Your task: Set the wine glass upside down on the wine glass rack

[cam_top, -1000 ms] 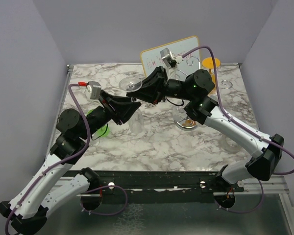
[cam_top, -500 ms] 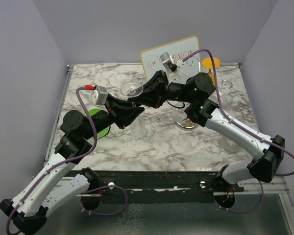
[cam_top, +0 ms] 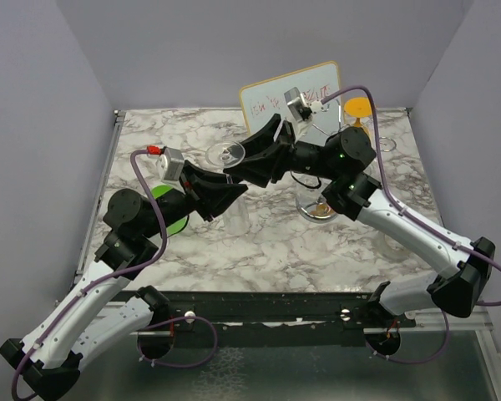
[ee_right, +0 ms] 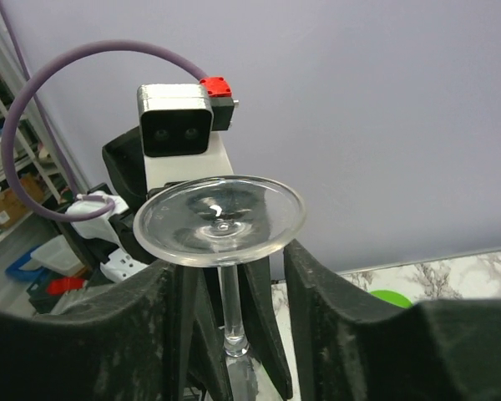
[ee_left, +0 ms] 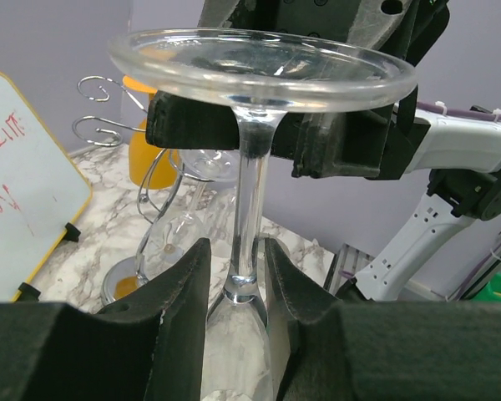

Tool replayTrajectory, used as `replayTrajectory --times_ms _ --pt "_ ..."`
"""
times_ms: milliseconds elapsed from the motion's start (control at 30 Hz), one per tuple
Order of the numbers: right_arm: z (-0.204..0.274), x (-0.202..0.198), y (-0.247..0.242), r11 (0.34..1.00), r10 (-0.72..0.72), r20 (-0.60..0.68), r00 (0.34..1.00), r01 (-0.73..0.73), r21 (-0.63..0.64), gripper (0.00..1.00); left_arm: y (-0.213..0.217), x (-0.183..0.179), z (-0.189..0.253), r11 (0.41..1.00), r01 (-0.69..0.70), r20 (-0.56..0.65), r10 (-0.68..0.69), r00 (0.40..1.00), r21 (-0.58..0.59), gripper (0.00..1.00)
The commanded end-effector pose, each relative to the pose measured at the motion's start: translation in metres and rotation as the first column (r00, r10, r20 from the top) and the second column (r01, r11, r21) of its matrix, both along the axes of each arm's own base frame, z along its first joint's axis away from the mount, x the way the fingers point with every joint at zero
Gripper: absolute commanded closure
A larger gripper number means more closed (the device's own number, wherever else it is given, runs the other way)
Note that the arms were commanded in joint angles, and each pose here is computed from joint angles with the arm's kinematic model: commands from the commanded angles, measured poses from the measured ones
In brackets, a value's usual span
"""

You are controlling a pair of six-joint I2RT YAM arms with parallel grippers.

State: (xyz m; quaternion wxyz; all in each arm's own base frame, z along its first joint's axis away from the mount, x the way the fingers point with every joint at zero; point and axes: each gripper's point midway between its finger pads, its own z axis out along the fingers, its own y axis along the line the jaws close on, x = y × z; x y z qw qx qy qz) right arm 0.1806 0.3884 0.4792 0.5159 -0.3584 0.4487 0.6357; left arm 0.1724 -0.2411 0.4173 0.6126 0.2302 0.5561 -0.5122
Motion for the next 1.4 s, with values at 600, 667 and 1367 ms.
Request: replayTrajectory --times_ms 600,667,1367 --pt "0.035 -0.001 -0.096 0.905 -0.402 -0.022 0.915 0.402 0.139 0.31 -0.004 0.031 0.018 0.994 -0.089 0.014 0.090 0.996 -0.070 1.00" --pt "0.041 -0.005 -0.109 0.888 -0.436 -0.013 0.900 0.432 0.159 0.30 -0.012 0.032 0.019 0.996 -0.055 0.014 0.056 0.998 -0.076 1.00" --pt "0.056 -0.025 -0.171 0.801 -0.576 0.021 0.817 0.559 0.212 0.31 -0.087 0.114 -0.016 0.986 0.086 0.106 -0.102 0.989 0.142 1.00"
